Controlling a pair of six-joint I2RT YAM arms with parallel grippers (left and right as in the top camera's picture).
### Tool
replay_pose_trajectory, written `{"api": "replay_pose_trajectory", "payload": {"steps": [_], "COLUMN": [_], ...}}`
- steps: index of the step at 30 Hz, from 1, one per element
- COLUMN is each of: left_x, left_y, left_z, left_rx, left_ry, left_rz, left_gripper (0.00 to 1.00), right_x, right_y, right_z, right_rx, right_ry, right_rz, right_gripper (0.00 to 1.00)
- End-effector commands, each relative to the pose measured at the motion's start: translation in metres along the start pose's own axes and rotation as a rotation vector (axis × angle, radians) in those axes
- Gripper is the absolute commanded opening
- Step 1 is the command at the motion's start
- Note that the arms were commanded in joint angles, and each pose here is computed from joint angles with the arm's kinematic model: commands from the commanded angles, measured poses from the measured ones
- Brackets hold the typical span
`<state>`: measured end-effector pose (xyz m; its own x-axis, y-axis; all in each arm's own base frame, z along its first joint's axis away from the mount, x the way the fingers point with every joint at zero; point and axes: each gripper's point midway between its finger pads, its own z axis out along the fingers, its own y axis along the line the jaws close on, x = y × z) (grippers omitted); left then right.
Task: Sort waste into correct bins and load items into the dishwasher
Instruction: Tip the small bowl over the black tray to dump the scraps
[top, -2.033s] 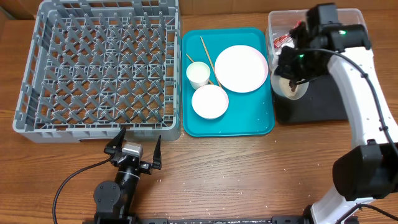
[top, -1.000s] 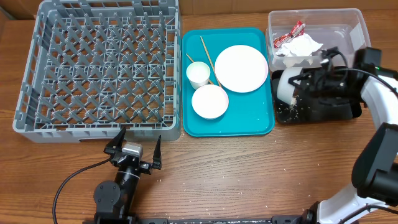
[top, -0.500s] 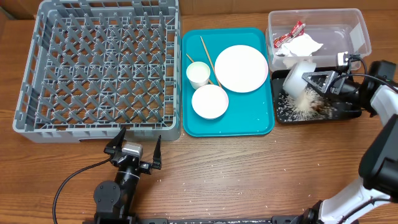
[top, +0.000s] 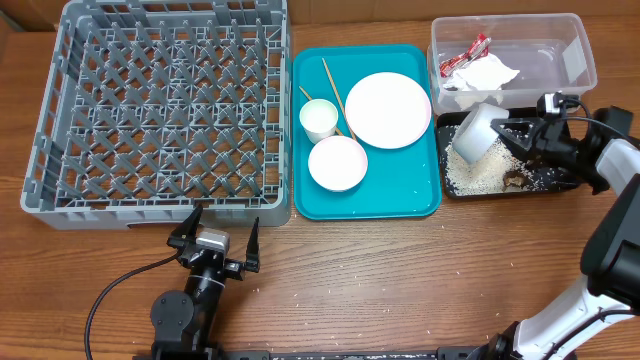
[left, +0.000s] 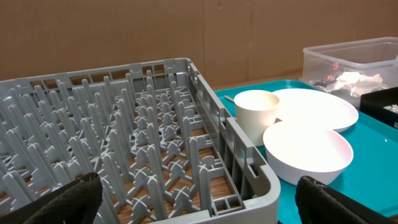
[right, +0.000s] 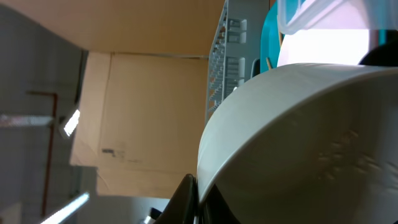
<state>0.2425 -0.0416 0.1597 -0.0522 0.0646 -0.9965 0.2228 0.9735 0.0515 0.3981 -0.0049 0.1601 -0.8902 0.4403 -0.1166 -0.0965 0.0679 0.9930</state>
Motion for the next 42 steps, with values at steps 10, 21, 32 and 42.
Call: {"api": "replay_pose_trajectory", "payload": {"steps": [10, 21, 32, 42], "left_x": [0.000, 0.000, 0.000, 0.000], "left_y": [0.000, 0.000, 0.000, 0.000], "left_z": [0.000, 0.000, 0.000, 0.000], "left_rx": [0.001, 0.001, 0.001, 0.001], "left_ry": [-0.005, -0.005, -0.005, -0.005], "left_rz": [0.020, 0.020, 0.020, 0.020], "left_gripper": [1.00, 1.00, 1.00, 1.00], "right_x": [0.000, 0.000, -0.001, 0.003], "right_y": [0.005, 0.012, 0.022, 0.046], "right_z": [-0.007, -0.001, 0.007, 0.014], "right_rx": [-0.037, -0.029, -0.032, -0.040], "right_ry": [-0.013, 0.002, 0.026, 0.049], "right_rz": [0.253, 0.151, 0.169, 0.070], "right_gripper": [0.04, 0.04, 0.04, 0.04]}}
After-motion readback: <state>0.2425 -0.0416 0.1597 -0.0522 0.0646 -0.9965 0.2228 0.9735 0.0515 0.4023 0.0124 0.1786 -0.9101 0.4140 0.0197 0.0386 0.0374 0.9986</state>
